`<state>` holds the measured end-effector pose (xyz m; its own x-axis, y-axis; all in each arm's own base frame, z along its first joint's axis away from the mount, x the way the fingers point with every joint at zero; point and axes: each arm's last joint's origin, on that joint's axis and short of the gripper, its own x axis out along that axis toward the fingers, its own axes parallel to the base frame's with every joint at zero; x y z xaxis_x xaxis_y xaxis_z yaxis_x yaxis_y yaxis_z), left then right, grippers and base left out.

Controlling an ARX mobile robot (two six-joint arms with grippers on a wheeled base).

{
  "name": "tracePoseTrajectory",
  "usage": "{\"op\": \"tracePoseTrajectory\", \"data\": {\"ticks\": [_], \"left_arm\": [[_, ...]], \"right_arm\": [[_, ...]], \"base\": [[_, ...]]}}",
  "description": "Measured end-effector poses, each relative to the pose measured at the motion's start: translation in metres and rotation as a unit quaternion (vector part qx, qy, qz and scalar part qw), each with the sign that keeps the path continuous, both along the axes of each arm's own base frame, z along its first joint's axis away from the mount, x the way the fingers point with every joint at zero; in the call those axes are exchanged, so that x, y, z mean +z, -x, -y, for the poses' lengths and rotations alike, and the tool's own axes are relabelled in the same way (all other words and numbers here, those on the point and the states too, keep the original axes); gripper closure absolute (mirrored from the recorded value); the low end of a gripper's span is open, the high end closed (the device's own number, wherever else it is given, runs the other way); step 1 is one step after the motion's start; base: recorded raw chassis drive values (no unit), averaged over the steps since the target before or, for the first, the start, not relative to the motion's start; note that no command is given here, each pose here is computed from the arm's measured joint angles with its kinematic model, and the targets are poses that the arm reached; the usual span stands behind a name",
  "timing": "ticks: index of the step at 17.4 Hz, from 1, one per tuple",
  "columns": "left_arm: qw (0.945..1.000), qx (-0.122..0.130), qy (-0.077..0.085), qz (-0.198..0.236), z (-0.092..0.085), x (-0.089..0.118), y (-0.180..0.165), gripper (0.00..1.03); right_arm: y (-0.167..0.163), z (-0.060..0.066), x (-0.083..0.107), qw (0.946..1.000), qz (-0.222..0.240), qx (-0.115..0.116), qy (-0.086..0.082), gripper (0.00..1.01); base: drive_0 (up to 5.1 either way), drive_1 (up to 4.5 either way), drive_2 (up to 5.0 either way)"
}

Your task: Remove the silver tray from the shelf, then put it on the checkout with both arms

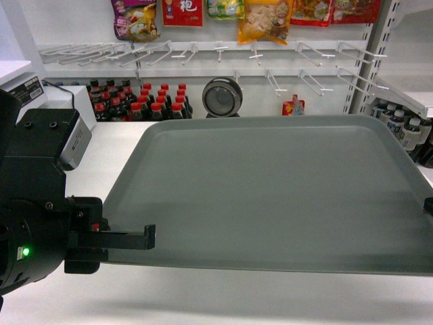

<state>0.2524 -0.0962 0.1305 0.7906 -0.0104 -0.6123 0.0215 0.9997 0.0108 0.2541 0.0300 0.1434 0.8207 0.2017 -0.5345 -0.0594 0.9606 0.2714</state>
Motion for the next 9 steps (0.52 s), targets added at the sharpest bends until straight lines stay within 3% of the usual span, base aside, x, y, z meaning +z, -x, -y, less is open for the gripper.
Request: {"op": "tracePoseTrajectory", "data": {"ticks": [1, 2, 4, 6, 7, 9], "left_arm": [[0.9997, 0.022, -0.008, 0.012, 0.004, 0.000, -0.001, 1.00], [0.9981, 0.055, -0.018, 0.022, 0.006, -0.002, -0.004, 1.00], [0.9969, 0.076, 0.008, 0.019, 0.003, -0.007, -0.016, 1.00], [0.9948, 0.084, 0.055, 0.017, -0.008, -0.010, -0.043, 1.00], [0.9942, 0.085, 0.066, 0.012, -0.013, -0.013, -0.055, 1.00], [0.9942, 0.079, 0.072, -0.002, -0.019, -0.020, -0.076, 1.00]], "right_arm": [[-0.001, 0.000, 0.001, 0.9999, 0.007, 0.013, 0.002, 0.99], [-0.007, -0.002, 0.001, 0.9989, 0.019, 0.040, 0.017, 0.99], [-0.030, -0.003, 0.002, 0.9960, 0.025, 0.080, 0.031, 0.99], [-0.065, -0.003, -0.008, 0.9946, 0.005, 0.103, 0.013, 0.99], [-0.080, -0.005, -0.014, 0.9940, -0.006, 0.109, 0.008, 0.99], [-0.107, -0.008, -0.026, 0.9932, -0.027, 0.113, 0.000, 0.99]], "base": [[0.0, 0.00, 0.0], [0.0, 0.00, 0.0], [0.0, 0.00, 0.0], [0.0, 0.00, 0.0], [0.0, 0.00, 0.0], [0.0, 0.00, 0.0]]}}
